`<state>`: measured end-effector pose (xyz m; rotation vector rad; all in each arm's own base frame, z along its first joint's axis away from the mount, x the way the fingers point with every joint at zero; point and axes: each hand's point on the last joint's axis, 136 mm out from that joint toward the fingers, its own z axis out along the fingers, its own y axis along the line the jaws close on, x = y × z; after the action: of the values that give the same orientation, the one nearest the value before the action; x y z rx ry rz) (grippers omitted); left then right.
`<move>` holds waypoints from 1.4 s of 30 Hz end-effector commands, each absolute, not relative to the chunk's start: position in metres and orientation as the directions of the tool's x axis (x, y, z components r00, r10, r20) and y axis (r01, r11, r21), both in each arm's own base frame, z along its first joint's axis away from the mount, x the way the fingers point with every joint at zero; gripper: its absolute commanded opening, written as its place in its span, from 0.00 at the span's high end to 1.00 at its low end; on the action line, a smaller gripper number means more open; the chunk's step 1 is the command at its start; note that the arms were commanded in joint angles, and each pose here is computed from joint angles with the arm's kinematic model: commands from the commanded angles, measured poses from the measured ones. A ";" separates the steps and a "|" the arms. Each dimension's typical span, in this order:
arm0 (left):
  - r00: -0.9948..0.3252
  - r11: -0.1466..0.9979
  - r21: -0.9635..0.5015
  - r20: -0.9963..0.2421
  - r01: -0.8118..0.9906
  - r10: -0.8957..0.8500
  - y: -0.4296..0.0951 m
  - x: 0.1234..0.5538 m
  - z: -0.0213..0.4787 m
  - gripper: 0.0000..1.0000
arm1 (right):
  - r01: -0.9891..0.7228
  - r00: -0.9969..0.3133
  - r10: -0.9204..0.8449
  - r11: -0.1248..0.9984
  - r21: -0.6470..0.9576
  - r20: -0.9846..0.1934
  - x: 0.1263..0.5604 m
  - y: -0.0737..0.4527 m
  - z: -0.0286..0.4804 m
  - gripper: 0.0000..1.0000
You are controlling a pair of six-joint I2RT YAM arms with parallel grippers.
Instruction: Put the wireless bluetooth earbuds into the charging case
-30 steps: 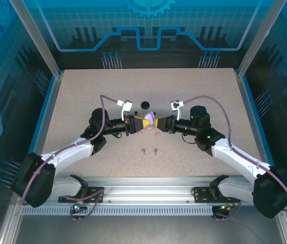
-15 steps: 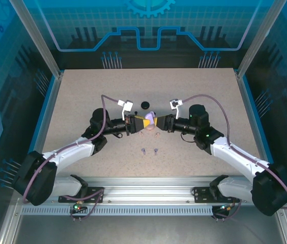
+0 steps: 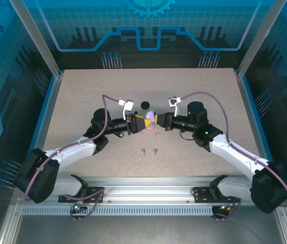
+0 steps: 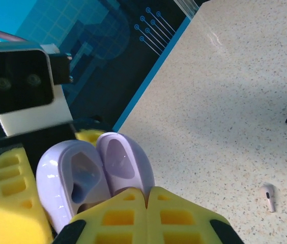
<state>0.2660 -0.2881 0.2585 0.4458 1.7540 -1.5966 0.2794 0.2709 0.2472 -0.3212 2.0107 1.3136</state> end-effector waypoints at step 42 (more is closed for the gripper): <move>-0.674 0.345 -0.600 -0.723 0.722 0.152 -0.246 0.310 0.280 0.14 | -0.774 -0.432 -0.427 0.627 0.084 -0.794 0.337 0.271 0.273 1.00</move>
<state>0.3149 -0.2449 0.2745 0.7095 2.0626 -1.2848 0.3424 0.2583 0.2722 -0.8689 2.0899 0.5495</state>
